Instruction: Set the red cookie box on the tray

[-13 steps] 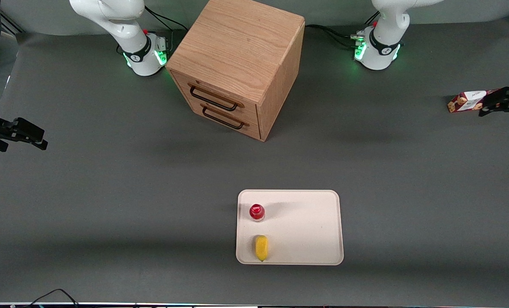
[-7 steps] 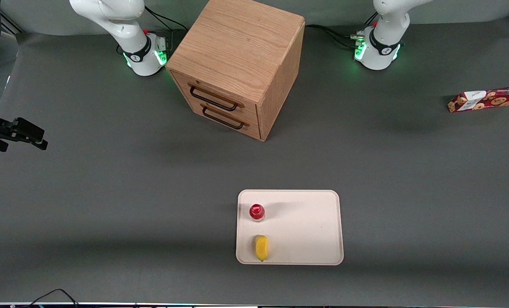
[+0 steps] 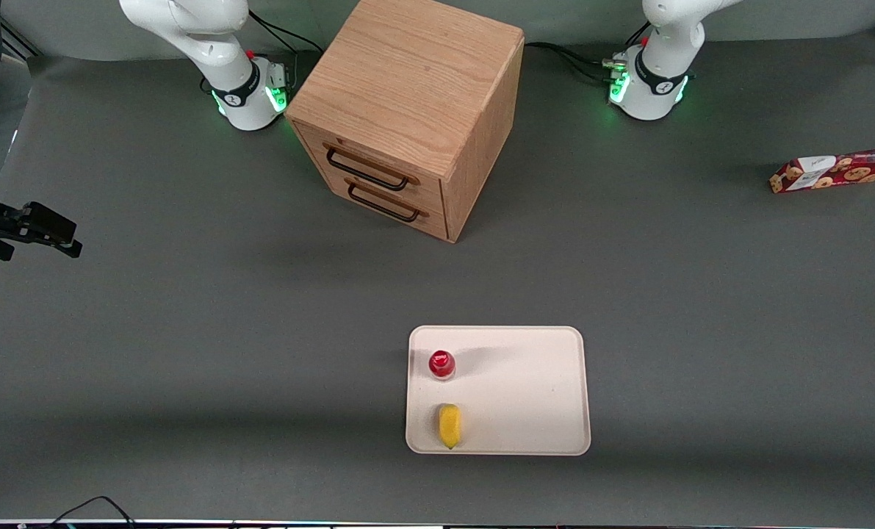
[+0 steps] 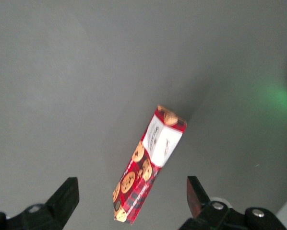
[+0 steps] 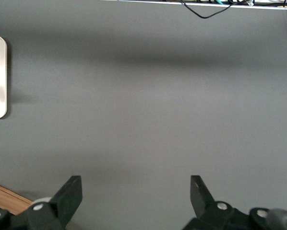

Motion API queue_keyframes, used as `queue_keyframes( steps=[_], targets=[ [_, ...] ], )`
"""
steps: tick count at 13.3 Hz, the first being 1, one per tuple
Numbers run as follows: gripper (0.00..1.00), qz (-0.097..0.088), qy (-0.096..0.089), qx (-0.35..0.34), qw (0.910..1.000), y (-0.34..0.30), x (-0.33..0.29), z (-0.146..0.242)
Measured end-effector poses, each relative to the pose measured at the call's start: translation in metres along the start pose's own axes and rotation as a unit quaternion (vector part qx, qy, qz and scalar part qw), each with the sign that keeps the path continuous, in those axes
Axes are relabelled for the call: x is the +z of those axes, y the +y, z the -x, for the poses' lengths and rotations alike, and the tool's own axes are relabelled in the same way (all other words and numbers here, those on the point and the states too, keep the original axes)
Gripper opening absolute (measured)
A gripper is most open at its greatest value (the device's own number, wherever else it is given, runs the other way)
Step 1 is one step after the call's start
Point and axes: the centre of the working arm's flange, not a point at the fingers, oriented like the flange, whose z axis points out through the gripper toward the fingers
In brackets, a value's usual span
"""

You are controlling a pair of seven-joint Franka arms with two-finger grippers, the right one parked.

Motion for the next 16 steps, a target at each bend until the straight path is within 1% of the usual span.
queue_keyframes(
  steps=[2,4,6,8,9,11,15,16],
  targets=[
    [1.0,-0.023,0.013,0.018,0.9995,0.017,0.033,0.046],
    [1.0,-0.039,0.02,0.026,0.9987,0.033,0.063,0.069],
    [1.0,-0.06,0.019,0.035,0.9974,0.043,0.087,0.07],
    [1.0,-0.082,0.013,0.048,0.9954,0.049,0.109,0.067],
    [1.0,-0.087,0.008,0.054,0.9947,0.051,0.119,0.069],
    [1.0,-0.087,-0.002,0.062,0.9943,0.05,0.136,0.073],
    [1.0,-0.073,-0.021,0.073,0.9944,0.043,0.167,0.071],
    [1.0,-0.067,-0.024,0.075,0.9946,0.043,0.175,0.069]
  ],
)
